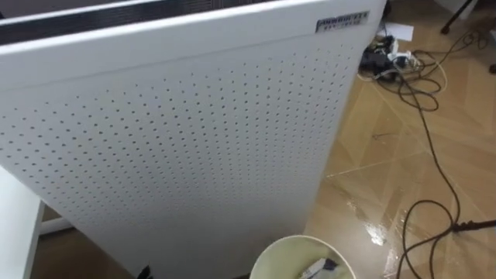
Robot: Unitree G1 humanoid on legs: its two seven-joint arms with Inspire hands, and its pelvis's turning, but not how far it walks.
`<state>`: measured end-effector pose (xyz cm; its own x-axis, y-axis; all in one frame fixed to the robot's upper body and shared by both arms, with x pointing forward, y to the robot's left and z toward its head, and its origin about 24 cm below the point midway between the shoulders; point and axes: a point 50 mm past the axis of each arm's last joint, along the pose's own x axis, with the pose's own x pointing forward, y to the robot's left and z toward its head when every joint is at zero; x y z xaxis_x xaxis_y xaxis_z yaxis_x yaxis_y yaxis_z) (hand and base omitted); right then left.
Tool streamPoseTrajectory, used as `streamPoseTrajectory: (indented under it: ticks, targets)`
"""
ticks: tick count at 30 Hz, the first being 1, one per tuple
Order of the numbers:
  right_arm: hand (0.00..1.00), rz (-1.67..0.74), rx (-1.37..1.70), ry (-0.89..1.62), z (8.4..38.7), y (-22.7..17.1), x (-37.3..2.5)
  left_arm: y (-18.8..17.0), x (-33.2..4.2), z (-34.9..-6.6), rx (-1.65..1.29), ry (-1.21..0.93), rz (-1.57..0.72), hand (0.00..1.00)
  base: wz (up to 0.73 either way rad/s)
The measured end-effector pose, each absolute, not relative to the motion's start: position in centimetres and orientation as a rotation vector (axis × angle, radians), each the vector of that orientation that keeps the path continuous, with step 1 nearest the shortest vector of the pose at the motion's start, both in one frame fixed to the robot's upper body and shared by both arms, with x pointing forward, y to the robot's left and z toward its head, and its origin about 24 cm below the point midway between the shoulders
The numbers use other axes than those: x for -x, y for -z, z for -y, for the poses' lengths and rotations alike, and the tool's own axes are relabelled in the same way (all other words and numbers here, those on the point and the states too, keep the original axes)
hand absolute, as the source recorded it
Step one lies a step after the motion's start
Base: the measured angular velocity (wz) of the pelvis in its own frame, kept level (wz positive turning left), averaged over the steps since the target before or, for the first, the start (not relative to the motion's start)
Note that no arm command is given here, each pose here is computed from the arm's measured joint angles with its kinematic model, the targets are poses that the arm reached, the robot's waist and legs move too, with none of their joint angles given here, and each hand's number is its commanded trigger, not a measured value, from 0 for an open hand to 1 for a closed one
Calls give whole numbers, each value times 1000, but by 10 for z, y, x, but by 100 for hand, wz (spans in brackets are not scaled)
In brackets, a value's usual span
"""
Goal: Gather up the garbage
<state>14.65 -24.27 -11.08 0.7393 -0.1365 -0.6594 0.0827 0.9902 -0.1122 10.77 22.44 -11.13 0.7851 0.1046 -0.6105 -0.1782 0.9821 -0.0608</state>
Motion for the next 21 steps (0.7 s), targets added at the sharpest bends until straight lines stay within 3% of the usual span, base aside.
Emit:
streamPoseTrajectory:
  ticks: [3, 17, 21]
  targets:
    - [100, -807, 71, 185, 250, 121, -117, 134, -71, -233, 108, -256, -824, 0, 0]
    - [100, -1137, -20, 397, 261, 156, -34, 158, 0, -248, 163, -503, -1135, 0, -1]
    - [100, -1175, -91, 431, 260, 159, -28, 161, 14, -246, 208, -559, -1202, 0, 0]
